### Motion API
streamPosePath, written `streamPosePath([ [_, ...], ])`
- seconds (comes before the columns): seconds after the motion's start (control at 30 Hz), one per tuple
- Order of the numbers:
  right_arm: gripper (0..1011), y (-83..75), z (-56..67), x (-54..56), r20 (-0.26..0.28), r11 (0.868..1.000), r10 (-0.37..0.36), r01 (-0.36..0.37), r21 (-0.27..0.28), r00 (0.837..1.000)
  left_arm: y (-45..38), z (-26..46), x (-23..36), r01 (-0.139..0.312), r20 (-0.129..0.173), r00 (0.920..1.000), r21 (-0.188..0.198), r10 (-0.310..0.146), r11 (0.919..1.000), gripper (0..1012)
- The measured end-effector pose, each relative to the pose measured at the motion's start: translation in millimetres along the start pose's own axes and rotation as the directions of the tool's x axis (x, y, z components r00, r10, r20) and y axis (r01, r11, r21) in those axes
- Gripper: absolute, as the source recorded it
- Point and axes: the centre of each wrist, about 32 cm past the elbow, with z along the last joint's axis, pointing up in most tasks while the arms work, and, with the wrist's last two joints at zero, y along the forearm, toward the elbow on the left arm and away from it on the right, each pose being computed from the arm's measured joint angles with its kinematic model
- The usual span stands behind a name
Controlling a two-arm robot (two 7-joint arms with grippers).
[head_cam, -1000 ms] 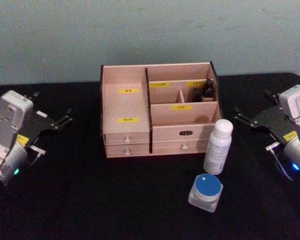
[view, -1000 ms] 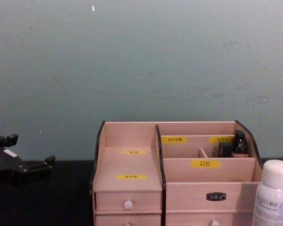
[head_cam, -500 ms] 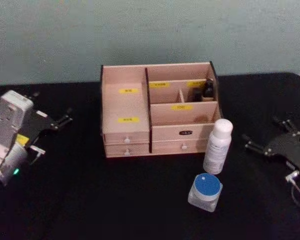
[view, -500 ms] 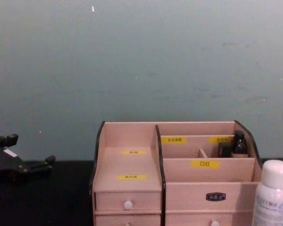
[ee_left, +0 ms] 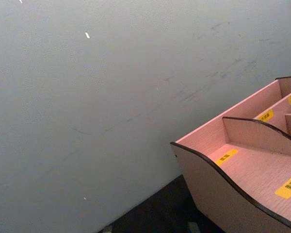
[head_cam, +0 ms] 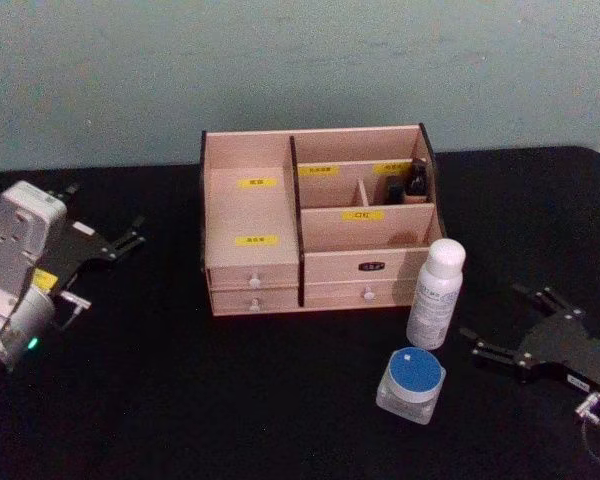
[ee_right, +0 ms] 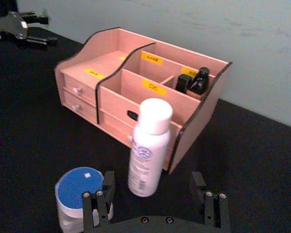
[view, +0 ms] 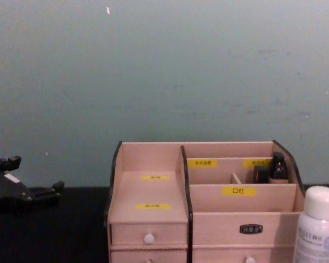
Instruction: Pick up the facial cleanser and watermelon frost from the table and place them into the tiered storage box.
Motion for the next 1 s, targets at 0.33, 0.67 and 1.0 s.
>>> streamPosePath([
  [0.33,1000,28.0,3.0,-20.0,-0.105,0.999,-0.035,0.034,-0.004,0.994,0.0,0.0,0.0,0.0,0.0,1.0,0.0,0.0,1.0,1001],
  [0.67,1000,56.0,4.2,-29.7,-0.139,0.993,-0.116,0.113,-0.029,0.984,0.0,0.0,0.0,0.0,0.0,1.0,0.0,0.0,1.0,1001],
  [1.0,1000,70.6,4.0,-31.8,-0.163,0.991,-0.132,0.129,-0.032,0.978,0.0,0.0,0.0,0.0,0.0,1.0,0.0,0.0,1.0,1001],
])
